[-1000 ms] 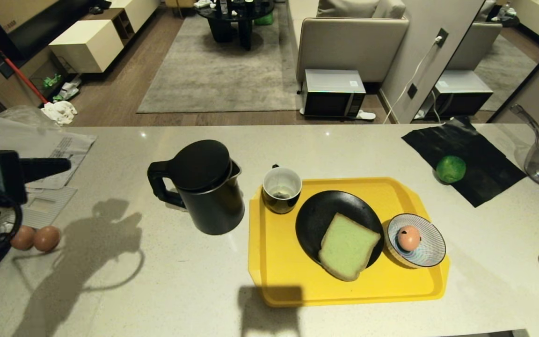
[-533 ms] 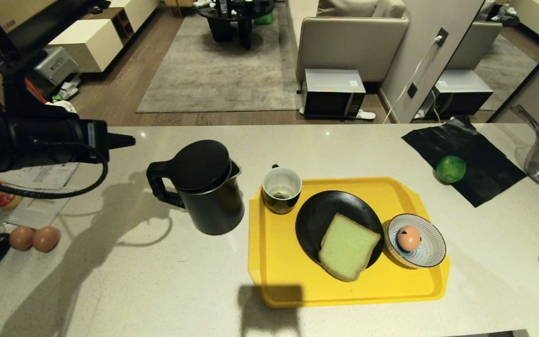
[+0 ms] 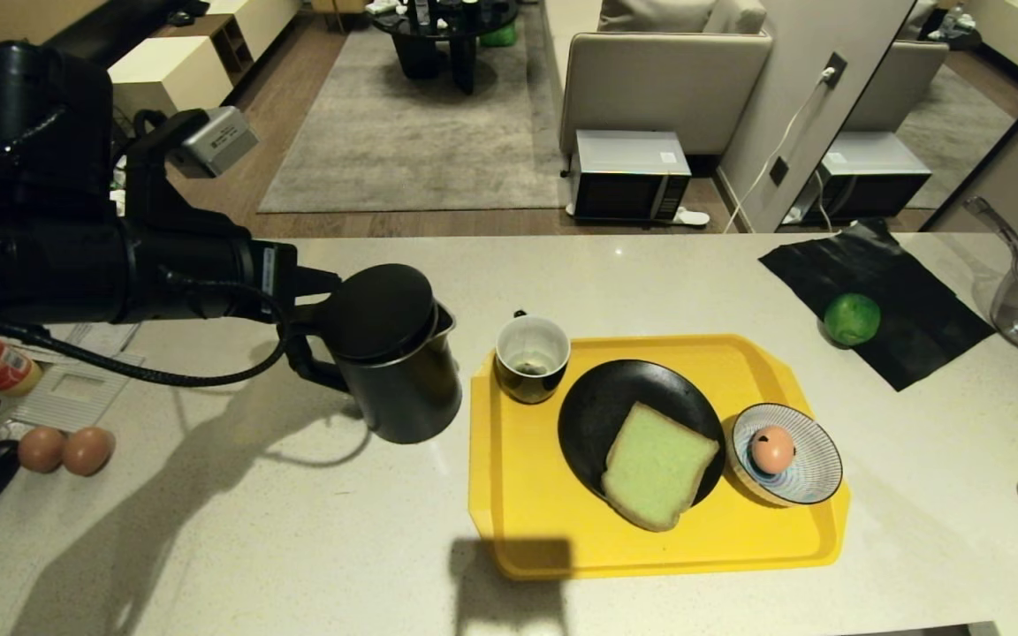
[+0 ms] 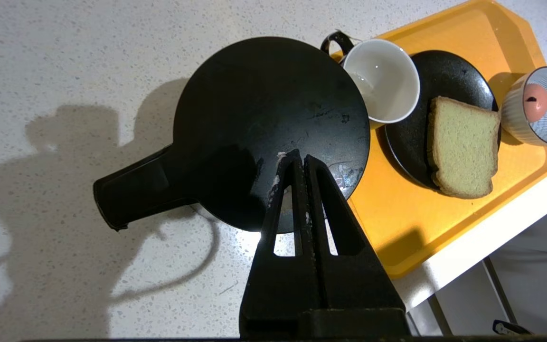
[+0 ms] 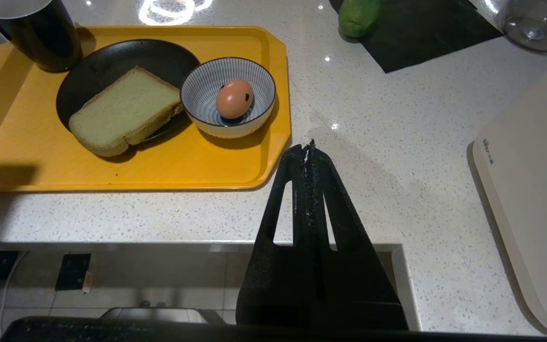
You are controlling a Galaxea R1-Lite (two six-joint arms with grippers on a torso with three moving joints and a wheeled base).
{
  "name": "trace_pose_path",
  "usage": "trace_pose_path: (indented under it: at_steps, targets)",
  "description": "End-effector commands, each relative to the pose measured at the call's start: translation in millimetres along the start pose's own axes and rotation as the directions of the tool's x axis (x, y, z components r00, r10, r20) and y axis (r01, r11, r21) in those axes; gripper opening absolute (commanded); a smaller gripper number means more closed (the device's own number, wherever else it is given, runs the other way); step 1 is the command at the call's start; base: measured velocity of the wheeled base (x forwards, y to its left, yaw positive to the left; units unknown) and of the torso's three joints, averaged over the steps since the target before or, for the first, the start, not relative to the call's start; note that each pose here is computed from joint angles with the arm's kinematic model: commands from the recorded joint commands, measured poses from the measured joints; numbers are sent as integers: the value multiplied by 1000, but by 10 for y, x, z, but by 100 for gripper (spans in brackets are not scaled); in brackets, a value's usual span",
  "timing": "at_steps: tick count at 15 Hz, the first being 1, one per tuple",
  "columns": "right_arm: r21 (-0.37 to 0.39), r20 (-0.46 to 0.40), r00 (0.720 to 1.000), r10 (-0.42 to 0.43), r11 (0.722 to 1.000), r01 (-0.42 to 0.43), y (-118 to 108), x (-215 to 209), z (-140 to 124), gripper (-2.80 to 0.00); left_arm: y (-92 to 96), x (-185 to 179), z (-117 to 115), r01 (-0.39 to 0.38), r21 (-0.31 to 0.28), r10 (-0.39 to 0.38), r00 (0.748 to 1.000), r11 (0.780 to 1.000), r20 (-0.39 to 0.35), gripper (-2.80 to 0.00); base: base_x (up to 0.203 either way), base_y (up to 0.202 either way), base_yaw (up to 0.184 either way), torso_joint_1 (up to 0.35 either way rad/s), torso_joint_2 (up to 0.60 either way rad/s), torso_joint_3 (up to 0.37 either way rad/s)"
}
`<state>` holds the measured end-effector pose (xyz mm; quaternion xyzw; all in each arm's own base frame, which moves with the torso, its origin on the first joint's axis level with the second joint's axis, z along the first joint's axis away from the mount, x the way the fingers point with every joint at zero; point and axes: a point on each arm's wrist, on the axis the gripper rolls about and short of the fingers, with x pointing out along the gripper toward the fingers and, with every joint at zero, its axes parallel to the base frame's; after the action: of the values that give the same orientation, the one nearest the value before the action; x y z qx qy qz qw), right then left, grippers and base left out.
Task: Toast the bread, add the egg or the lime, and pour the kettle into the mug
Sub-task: Pick up the kettle
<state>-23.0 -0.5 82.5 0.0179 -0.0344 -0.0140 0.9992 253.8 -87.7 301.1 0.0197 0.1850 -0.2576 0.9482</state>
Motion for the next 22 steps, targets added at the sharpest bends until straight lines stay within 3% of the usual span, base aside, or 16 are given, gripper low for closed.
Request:
trace_pose_path:
  at_steps: [1,14,17,22]
  targets:
    - [-1,-27,1000,-1,1000,1,-2,17,-73,-280,7,113,-36,7,-1,-7,1000,1000,-24,-280,0,0,0,0,0,0]
    - [-1,-27,1000,-1,1000,1,-2,17,-73,-280,141,794,-210,19,-12,-20,994,1000,-107,-280,0,0,0,0,0,0]
    - [-1,-27,1000,-1,1000,1,-2,17,-73,-280,120,881,-218,28,-4,-28,995,1000,-95,-280,0,0,0,0,0,0]
    - [-1,-27,1000,-1,1000,1,-2,17,-73,-280,18,550,153,29,15,-29,999,999,-19,-280,0,0,0,0,0,0]
